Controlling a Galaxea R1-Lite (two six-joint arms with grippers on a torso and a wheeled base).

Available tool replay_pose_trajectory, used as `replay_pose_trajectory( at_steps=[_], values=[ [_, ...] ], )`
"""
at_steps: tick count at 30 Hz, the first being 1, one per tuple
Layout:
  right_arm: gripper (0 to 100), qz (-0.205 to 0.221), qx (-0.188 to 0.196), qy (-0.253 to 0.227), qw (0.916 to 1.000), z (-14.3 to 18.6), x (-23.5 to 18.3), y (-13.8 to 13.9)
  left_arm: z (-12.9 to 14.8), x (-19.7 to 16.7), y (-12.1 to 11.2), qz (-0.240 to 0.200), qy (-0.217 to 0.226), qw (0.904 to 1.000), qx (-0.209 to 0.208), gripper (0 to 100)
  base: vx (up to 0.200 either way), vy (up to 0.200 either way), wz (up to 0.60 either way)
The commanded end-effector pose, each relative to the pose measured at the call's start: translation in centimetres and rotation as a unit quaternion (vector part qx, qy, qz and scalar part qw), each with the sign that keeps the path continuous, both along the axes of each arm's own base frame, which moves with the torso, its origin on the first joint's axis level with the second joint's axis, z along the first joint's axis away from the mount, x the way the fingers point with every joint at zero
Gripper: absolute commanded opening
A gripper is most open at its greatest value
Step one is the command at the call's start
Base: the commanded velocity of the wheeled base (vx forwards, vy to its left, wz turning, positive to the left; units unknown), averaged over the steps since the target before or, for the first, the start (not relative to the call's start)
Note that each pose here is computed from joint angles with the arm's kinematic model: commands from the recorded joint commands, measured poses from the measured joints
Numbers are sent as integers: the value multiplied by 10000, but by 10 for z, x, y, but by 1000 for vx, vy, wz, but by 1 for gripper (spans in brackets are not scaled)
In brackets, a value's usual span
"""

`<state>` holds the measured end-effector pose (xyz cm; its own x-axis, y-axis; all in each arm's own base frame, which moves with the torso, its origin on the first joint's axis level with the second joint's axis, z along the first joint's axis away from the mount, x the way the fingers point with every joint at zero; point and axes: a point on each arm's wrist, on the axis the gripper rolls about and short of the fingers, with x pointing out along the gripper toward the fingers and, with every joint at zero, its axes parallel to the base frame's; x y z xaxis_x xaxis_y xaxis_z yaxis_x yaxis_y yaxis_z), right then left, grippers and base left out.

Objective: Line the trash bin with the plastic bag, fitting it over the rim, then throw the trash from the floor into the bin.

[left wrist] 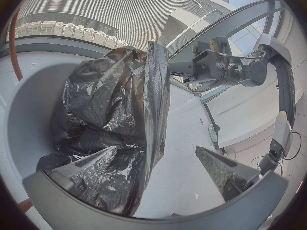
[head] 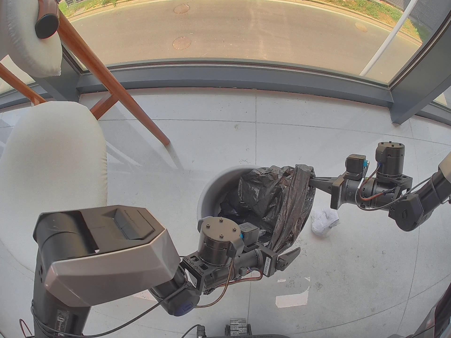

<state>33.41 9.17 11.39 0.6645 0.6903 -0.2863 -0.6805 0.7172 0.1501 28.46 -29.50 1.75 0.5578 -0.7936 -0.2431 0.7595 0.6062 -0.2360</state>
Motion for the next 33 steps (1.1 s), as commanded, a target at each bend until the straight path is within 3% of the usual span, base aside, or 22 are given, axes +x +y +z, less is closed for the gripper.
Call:
replay_pose_trajectory(
  at_steps=[1, 2, 12, 17, 19, 22, 23, 33],
  values=[
    [0, 0, 6, -34, 10000, 2, -1, 0, -15, 9, -8, 10, 25, 10000, 28, 100, 0, 0, 0],
    [0, 0, 4, -26, 10000, 3, -2, 0, -16, 11, -8, 26, 20, 10000, 22, 0, 0, 0, 0],
    [0, -38, 6, -34, 10000, 3, -2, -3, -13, 19, 3, 181, 7, 9998, -7, 0, 0, 0, 0],
    [0, -62, -5, -80, 9999, 2, 2, -4, 51, 16, 7, 181, -346, 9981, -471, 0, 0, 0, 0],
    [0, -74, -17, -75, 9999, 0, 5, -5, 77, 10, 11, 177, -292, 9978, -566, 0, 0, 0, 0],
    [0, -71, -24, -73, 9999, -1, 6, -5, 84, 8, 12, 183, -273, 9977, -589, 0, 0, 0, 0],
    [0, -50, -55, -108, 9999, -5, 13, -3, 106, 2, 15, 192, -174, 9974, -679, 0, 0, 0, 0],
    [0, 54, -249, -573, 9980, -12, 54, 3, 117, 3, 8, 180, -245, 9961, -832, 0, 0, 0, 0]
  ],
)
